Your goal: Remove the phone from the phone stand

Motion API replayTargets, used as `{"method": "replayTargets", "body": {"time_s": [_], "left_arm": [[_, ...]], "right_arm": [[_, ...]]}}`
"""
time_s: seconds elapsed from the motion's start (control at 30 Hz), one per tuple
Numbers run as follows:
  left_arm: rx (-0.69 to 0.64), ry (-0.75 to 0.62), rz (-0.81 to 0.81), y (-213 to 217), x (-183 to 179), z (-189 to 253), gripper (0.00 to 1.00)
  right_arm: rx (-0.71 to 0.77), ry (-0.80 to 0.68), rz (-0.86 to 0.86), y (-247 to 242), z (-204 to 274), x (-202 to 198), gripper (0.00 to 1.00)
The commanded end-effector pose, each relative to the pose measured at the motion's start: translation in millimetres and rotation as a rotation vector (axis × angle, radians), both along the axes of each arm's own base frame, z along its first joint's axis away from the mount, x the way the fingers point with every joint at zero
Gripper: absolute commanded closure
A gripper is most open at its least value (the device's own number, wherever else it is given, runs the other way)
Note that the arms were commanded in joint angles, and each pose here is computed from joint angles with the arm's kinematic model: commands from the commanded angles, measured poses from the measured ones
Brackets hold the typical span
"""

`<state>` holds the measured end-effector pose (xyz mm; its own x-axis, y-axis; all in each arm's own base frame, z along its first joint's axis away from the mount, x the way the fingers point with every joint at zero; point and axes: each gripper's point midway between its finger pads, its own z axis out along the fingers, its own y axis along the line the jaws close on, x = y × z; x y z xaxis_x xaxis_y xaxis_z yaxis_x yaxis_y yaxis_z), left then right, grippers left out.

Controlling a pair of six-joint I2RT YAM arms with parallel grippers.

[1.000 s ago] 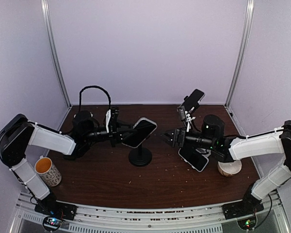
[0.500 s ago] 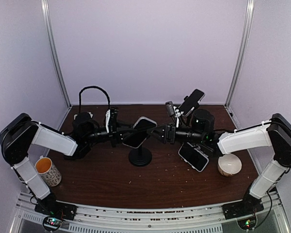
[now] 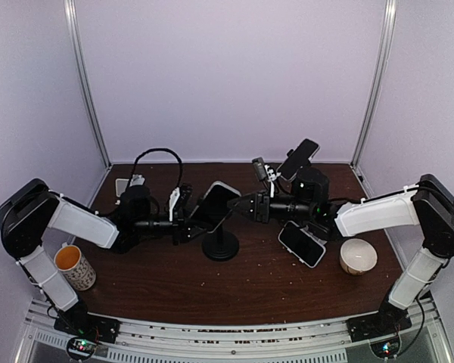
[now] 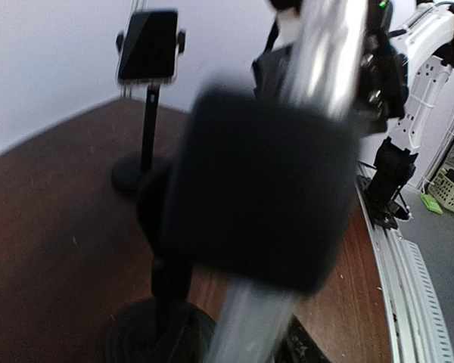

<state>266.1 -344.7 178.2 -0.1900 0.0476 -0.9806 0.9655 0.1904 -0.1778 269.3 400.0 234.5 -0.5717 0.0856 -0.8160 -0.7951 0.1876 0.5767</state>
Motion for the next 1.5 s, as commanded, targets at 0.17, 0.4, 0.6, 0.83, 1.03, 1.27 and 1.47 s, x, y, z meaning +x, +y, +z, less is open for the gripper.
{"method": "replayTargets", "body": {"time_s": [0.17, 0.4, 0.6, 0.83, 1.03, 1.27, 1.47], "left_arm": [[0.151, 0.132, 0.054, 14.5, -10.1, -24.1, 0.52], [0.189, 0.066, 0.125, 31.2, -12.9, 4.0, 0.25], [0.254, 0.037, 0.158, 44.5, -17.9, 28.8, 0.02], [0.298, -0.02, 0.228, 60.5, -16.7, 66.4, 0.02], [0.267, -0.059, 0.157, 51.9, -23.2, 96.1, 0.02], [0.325, -0.022, 0.046, 26.7, -11.1, 96.5, 0.18], [0.328, 0.011, -0.017, 7.2, -0.1, 102.6, 0.28]], "right_arm": [[-0.001, -0.016, 0.087, 7.0, 15.3, -14.3, 0.85], [-0.02, -0.018, 0.097, 5.2, 12.2, -16.0, 0.89], [-0.033, -0.022, 0.108, 2.8, 9.9, -16.0, 0.91], [-0.045, -0.018, 0.142, 1.4, 7.1, -17.5, 0.92], [-0.069, -0.026, 0.156, -1.0, 6.9, -15.4, 0.9], [-0.092, -0.027, 0.161, -0.8, 6.0, -12.8, 0.87], [-0.092, -0.028, 0.162, -0.8, 6.8, -12.7, 0.86]]}}
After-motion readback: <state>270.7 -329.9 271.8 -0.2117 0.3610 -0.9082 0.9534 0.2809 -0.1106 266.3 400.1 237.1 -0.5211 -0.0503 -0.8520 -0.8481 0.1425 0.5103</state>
